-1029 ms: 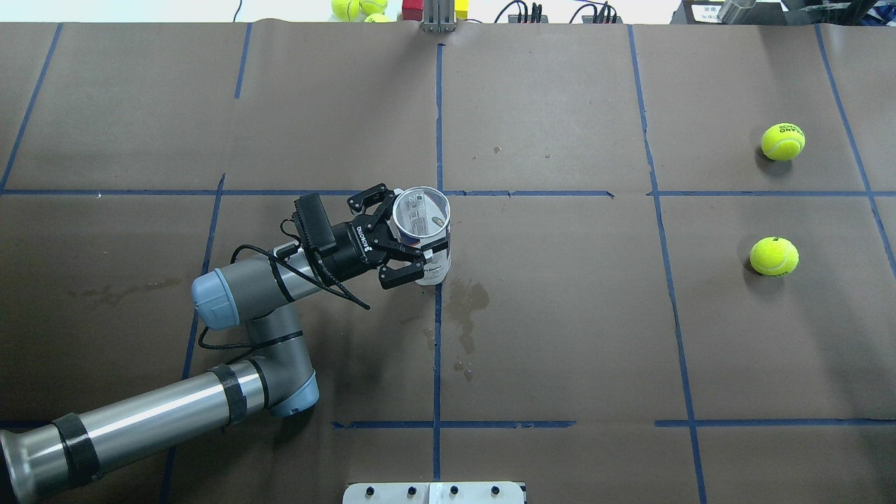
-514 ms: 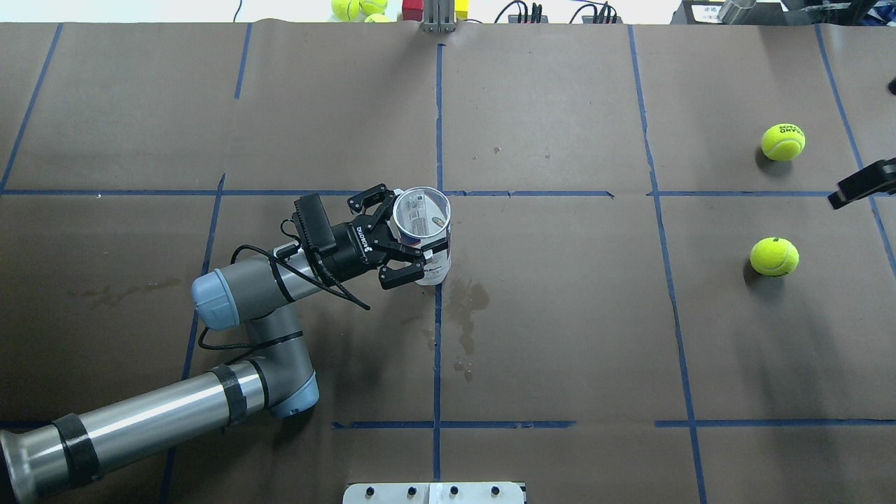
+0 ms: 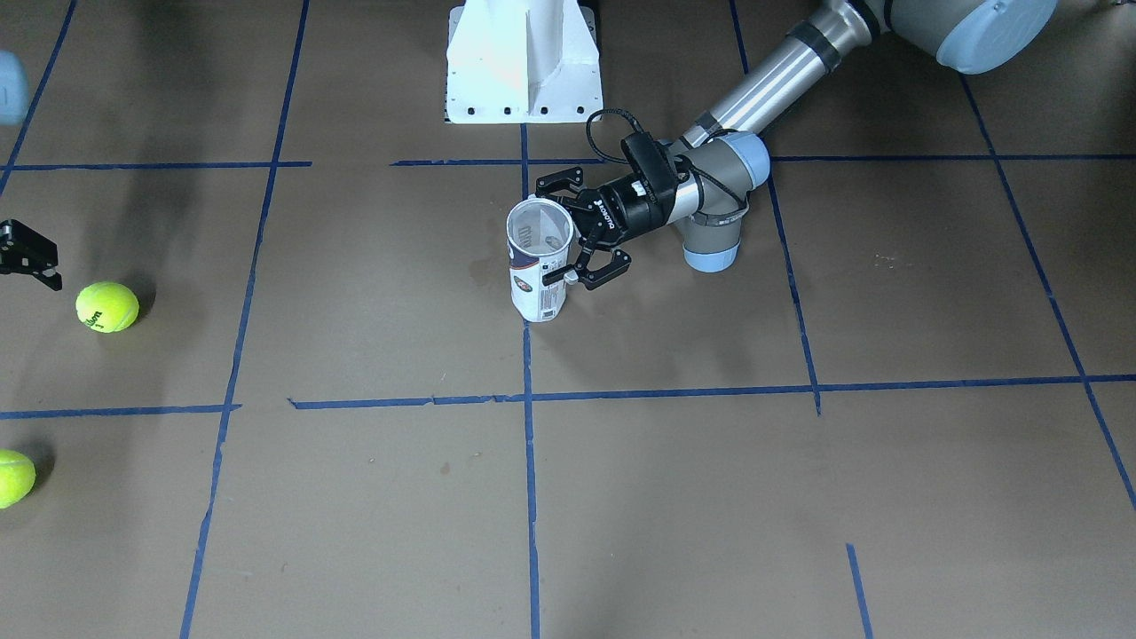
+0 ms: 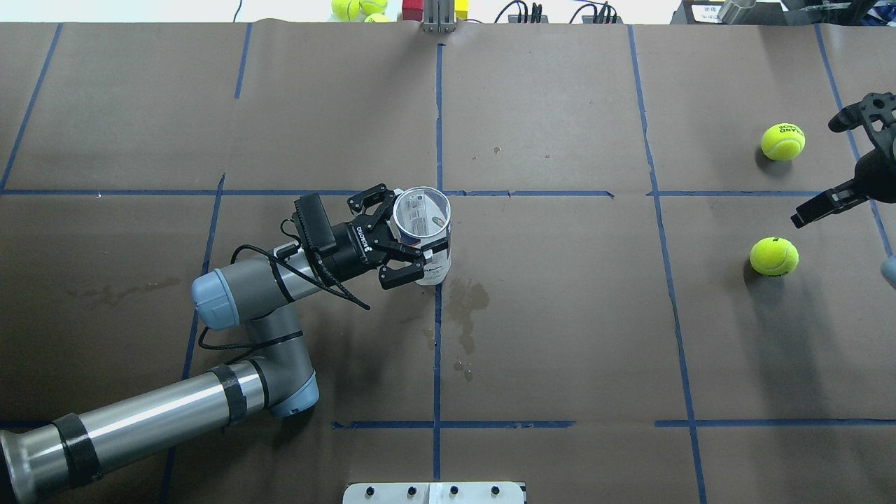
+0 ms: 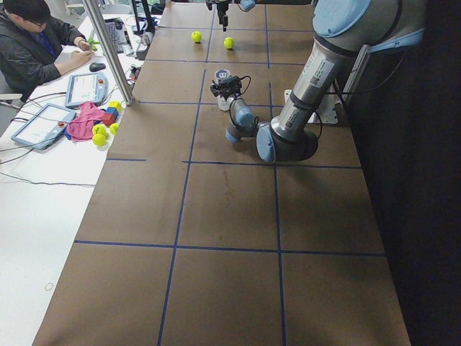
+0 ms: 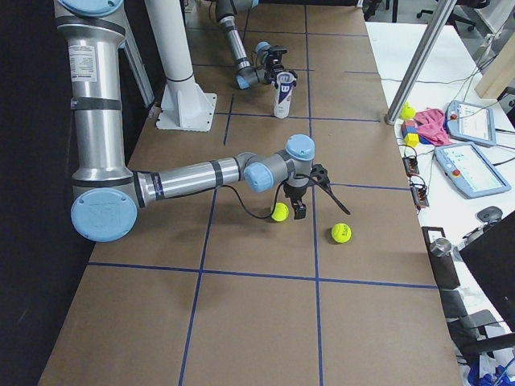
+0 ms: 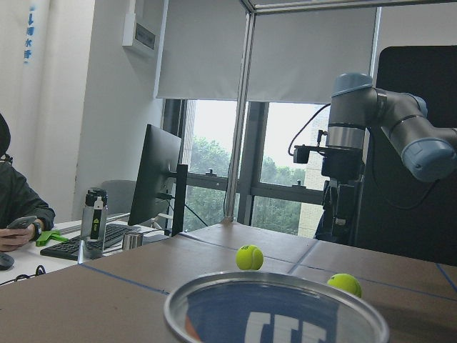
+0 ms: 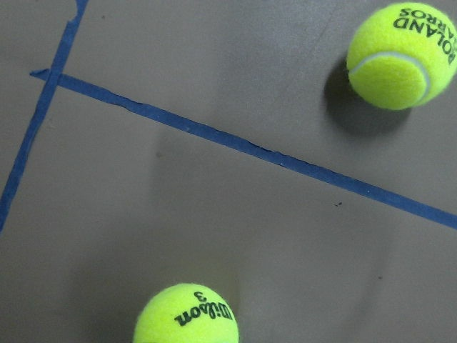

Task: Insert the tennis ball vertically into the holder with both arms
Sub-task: 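Reach the right gripper down to the Wilson tennis ball while the left holds the can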

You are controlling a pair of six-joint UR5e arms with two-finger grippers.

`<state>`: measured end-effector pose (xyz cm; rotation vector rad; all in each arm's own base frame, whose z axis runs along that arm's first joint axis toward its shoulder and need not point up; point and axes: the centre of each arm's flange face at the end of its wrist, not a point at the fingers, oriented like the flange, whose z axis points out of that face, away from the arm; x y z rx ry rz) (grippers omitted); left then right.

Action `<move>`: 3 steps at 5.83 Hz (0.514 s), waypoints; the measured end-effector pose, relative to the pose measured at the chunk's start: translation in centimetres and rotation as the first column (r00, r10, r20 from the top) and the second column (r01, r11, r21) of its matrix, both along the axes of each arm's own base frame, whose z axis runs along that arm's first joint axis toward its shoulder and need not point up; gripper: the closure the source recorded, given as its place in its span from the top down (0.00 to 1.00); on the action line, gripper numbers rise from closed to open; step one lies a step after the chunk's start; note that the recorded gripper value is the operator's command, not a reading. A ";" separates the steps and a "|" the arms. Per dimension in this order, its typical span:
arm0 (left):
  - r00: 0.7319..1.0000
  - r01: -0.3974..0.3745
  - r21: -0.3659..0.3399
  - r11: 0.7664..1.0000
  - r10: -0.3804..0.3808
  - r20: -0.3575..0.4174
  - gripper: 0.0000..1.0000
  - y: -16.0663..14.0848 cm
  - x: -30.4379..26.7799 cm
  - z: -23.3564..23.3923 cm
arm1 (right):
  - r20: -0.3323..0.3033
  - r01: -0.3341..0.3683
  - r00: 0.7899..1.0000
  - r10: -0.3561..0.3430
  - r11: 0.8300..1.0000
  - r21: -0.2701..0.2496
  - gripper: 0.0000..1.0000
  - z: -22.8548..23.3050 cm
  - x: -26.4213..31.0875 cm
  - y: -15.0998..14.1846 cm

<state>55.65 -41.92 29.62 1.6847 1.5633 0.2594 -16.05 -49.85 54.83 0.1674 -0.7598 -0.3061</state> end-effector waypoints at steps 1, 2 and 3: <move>1.000 0.000 0.000 1.000 0.000 0.001 0.95 0.0 0.0 0.0 | 0.006 0.009 1.000 -0.009 1.000 0.000 1.00 0.1 -1.2 0.3; 1.000 0.000 0.000 1.000 0.000 0.001 0.95 0.0 0.0 0.1 | 0.000 0.026 1.000 -0.026 1.000 0.005 1.00 0.1 -2.4 0.6; 1.000 0.000 -0.001 1.000 0.000 0.001 0.95 0.0 0.0 0.1 | -0.019 0.042 0.999 -0.042 0.999 0.012 1.00 0.3 -3.7 1.0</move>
